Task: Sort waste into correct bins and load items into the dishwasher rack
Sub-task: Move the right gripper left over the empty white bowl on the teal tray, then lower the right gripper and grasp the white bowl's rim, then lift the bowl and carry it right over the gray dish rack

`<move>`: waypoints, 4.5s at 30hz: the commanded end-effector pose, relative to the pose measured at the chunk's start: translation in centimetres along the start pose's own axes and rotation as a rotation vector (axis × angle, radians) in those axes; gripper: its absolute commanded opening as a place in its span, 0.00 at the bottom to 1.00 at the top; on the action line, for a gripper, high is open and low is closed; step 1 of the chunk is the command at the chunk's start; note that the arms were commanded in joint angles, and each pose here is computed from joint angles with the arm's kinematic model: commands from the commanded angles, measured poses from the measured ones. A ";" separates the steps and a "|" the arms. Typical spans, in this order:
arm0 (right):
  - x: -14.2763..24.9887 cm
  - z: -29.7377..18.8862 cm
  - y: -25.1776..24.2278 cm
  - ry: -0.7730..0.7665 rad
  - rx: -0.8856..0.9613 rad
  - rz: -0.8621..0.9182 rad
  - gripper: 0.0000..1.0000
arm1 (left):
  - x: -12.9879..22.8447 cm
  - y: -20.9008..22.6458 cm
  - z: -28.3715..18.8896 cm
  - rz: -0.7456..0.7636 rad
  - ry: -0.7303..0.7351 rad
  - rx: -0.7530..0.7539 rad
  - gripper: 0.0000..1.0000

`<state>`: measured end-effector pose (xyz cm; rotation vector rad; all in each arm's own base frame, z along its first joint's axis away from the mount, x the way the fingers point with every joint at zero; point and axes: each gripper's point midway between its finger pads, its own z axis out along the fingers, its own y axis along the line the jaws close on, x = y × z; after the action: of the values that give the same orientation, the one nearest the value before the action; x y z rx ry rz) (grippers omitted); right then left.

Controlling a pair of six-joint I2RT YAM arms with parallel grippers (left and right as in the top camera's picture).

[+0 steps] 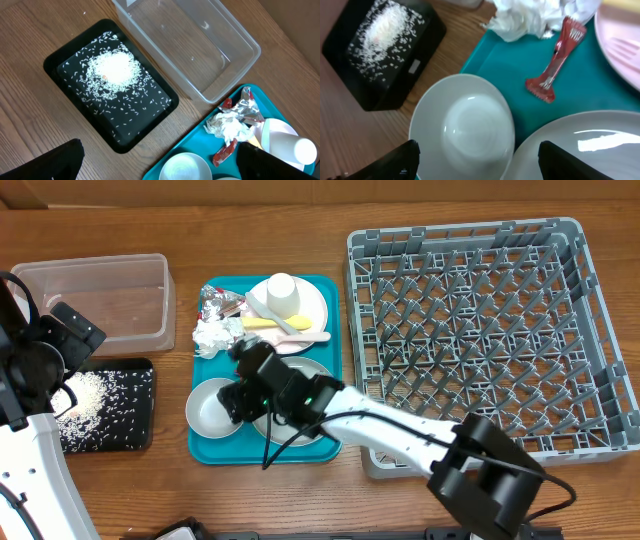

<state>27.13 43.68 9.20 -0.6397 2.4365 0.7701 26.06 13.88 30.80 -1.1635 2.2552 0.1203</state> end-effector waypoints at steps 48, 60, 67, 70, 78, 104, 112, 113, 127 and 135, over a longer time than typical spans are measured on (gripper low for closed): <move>3.5 3.8 -1.2 0.071 0.080 0.014 0.35 | -0.6 0.3 -0.3 -0.011 -0.020 -0.015 1.00; 1.9 3.2 -0.3 0.067 0.078 0.016 0.21 | -0.6 0.3 -0.2 -0.011 -0.020 -0.016 1.00; 2.0 3.0 -0.3 0.078 0.084 0.016 0.15 | -0.6 0.3 -0.3 -0.011 -0.020 -0.015 1.00; 2.0 3.0 -0.3 0.081 0.086 0.016 0.11 | -0.6 0.3 -0.3 -0.011 -0.020 -0.016 1.00; 1.5 2.7 -0.1 0.068 0.080 0.017 0.04 | -0.6 0.3 -0.2 -0.011 -0.020 -0.016 1.00; -14.0 -24.1 -17.8 -0.435 0.448 0.266 0.04 | -0.6 0.2 -0.2 -0.012 -0.023 -0.013 1.00; -10.2 -35.5 -29.7 -0.468 1.083 0.369 0.04 | -0.7 0.2 -0.2 -0.013 -0.026 -0.011 1.00; -9.5 -36.4 -30.9 -0.458 1.136 0.390 0.04 | -0.7 0.2 -0.2 -0.015 -0.026 -0.011 1.00; -4.3 -42.6 -41.1 -0.392 1.460 0.598 0.04 | -0.7 0.1 -0.2 -0.042 -0.023 -0.007 1.00; -3.0 -42.3 -44.0 -0.307 1.594 0.582 0.04 | -0.4 -0.3 -0.2 -0.042 -0.008 0.015 1.00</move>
<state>40.59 -13.15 23.12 0.7420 2.1038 -0.8168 26.12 13.88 30.79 -1.1889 2.2409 0.1096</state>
